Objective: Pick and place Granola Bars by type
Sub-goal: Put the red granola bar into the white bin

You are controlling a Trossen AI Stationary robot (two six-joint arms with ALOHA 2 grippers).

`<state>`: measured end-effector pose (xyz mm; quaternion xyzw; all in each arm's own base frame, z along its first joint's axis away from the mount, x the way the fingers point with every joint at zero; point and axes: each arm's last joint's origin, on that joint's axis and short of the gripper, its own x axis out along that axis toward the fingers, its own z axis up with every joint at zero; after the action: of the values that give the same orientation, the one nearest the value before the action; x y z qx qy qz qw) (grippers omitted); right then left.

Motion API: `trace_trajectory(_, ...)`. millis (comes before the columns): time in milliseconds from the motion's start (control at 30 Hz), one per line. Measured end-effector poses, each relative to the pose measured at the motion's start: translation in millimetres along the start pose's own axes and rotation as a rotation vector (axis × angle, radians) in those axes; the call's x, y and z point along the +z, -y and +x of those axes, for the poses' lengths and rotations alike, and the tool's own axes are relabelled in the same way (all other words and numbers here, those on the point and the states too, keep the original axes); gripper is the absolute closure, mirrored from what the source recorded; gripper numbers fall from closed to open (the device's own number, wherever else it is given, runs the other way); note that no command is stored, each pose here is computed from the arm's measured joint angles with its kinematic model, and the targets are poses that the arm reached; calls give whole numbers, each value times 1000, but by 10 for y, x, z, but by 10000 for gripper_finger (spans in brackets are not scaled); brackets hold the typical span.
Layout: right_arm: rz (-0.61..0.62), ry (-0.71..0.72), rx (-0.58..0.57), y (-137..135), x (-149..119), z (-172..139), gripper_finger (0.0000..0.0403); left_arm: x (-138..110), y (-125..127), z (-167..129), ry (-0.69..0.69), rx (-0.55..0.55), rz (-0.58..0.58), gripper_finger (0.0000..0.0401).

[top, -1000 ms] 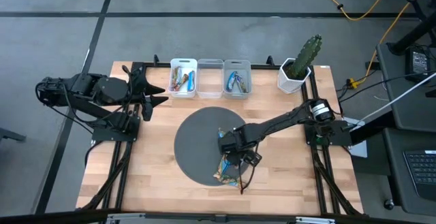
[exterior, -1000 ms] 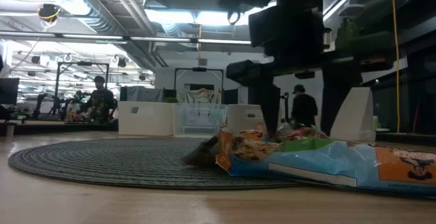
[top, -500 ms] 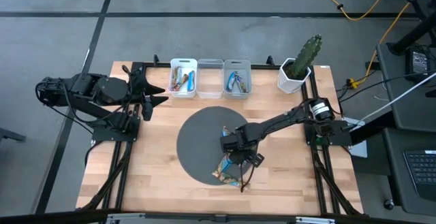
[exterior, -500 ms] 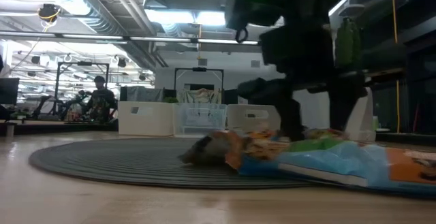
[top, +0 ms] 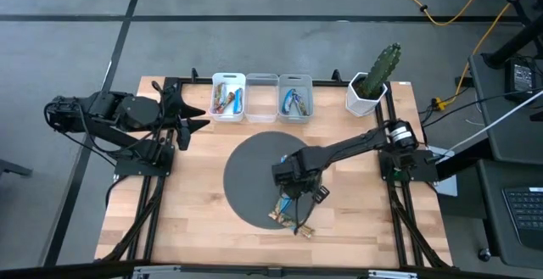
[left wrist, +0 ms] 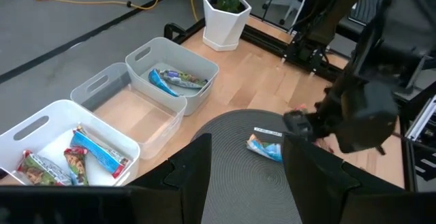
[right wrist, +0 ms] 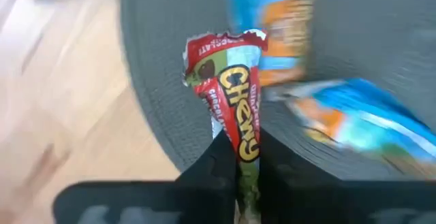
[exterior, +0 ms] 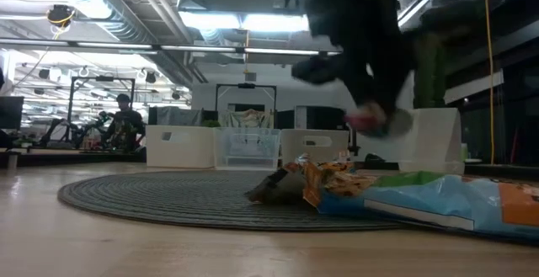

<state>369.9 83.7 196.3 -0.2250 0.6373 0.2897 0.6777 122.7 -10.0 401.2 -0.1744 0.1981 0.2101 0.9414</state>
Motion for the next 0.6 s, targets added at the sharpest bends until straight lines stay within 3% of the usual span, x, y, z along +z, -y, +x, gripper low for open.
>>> trace_trajectory(133, 170, 41, -129, 22, -23, -446, 371, 0, 0, 0, -1, -1, 0, 232)
trace_trajectory(300, 372, 207, -269, -28, -155, -1112, 368, -2, -1, 0, -2, 0, 1, 232)
trace_trajectory(433, 470, 360, -357, -135, -347, -1611, 378, -2, 1, 3, -3, 0, 2, 232)
trace_trajectory(600, 548, 500, -428, -238, -589, -1986, 367, -4, 6, 11, -8, 0, 11, 232)
